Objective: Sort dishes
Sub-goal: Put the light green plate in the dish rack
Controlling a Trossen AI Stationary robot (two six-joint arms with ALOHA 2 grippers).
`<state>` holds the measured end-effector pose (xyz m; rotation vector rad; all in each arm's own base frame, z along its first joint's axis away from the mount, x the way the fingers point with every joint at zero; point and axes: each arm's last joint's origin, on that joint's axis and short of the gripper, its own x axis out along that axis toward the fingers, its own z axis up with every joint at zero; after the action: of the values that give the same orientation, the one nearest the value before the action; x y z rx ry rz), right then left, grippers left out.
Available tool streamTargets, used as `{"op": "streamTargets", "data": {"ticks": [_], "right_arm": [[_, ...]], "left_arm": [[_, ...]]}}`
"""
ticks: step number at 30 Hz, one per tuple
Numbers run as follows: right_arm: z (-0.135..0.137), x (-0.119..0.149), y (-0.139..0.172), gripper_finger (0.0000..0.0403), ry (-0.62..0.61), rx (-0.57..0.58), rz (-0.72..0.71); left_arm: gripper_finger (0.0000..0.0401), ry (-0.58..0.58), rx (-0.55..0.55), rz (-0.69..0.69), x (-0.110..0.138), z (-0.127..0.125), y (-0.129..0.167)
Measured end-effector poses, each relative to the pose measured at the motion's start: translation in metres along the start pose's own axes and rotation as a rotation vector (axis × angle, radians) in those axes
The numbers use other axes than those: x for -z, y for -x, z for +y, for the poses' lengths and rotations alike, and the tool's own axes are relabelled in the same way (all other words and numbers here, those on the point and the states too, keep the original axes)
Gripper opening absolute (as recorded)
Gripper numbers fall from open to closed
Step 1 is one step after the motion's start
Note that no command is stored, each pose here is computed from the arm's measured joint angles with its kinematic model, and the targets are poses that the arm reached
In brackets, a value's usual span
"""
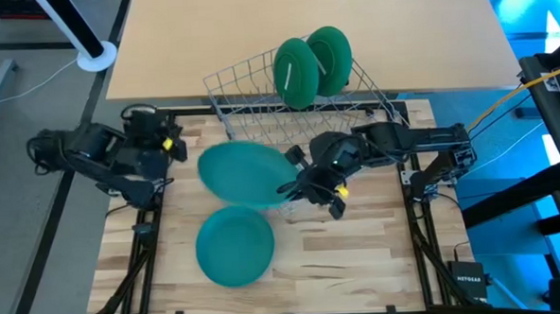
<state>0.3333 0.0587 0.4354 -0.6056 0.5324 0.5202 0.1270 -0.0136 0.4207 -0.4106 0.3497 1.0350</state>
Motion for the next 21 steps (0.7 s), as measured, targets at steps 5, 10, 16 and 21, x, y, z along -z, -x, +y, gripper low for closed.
{"op": "streamTargets", "data": {"ticks": [5,10,16,21], "right_arm": [[-0.015,0.009,0.001,0.0011,0.015,0.126,0.071],[-0.053,0.027,0.013,0.0011,-0.039,0.227,-0.001],[-0.109,0.061,0.044,0.0011,-0.21,0.32,-0.21],[-0.15,0.097,0.075,0.0011,-0.474,0.358,-0.394]], "left_arm": [[0.0072,0.049,-0.004,-0.054,-0.009,0.02,0.005],[0.0072,-0.004,0.048,0.035,-0.006,0.025,0.007],[0.0072,-0.139,0.116,0.209,0.013,0.012,0.002],[0.0072,-0.225,0.138,0.268,0.037,-0.008,-0.007]]}}
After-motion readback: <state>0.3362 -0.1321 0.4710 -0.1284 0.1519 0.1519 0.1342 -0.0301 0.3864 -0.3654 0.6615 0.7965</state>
